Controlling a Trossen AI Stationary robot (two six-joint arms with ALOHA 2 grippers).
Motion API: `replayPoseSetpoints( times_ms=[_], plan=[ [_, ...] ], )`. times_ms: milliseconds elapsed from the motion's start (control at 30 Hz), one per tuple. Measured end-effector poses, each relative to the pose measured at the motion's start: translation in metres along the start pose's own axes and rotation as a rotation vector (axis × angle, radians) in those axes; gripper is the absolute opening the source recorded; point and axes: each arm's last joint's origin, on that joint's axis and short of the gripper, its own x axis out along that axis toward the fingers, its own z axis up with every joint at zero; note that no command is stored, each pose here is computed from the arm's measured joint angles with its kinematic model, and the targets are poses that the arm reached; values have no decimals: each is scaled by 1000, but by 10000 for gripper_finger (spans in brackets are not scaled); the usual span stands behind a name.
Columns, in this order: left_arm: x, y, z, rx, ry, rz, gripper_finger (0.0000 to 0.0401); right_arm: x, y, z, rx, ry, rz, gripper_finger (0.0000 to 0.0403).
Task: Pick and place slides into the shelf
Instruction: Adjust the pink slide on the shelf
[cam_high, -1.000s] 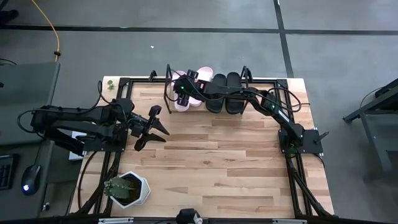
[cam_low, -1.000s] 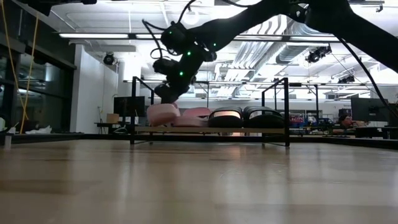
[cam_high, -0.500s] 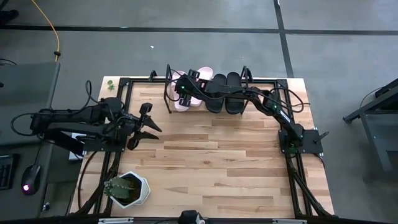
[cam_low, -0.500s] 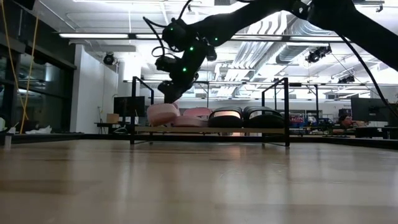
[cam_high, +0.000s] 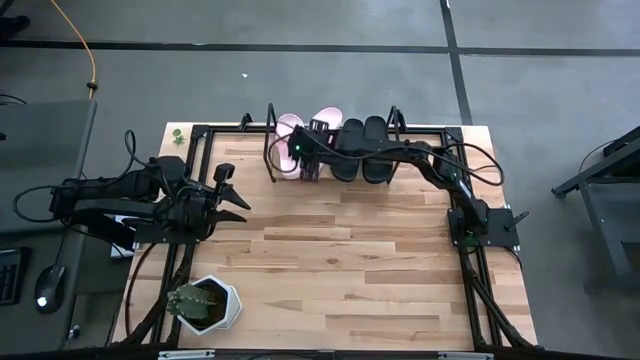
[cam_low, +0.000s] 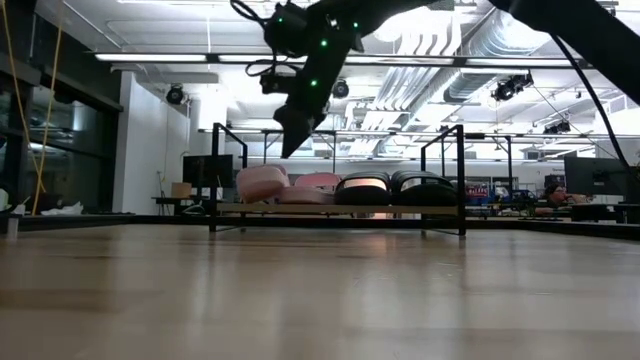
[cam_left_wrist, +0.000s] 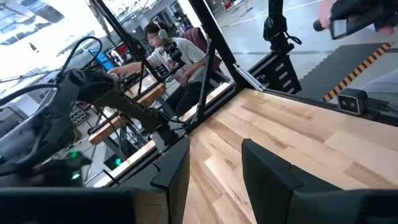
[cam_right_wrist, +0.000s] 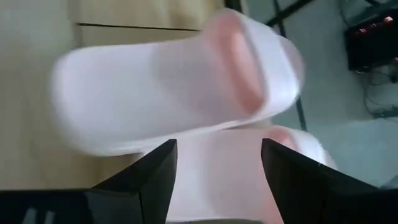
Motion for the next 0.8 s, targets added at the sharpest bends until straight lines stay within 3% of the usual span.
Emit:
replayPoseSetpoints(
  times_ms=[333,800],
  plan=[
    [0,0,-1,-2,11,6,129,-19,35,-1,-131,79,14,224],
    [0,0,-1,-5,12,5,129,-10,32,-11,-85,118,131,153]
  ],
)
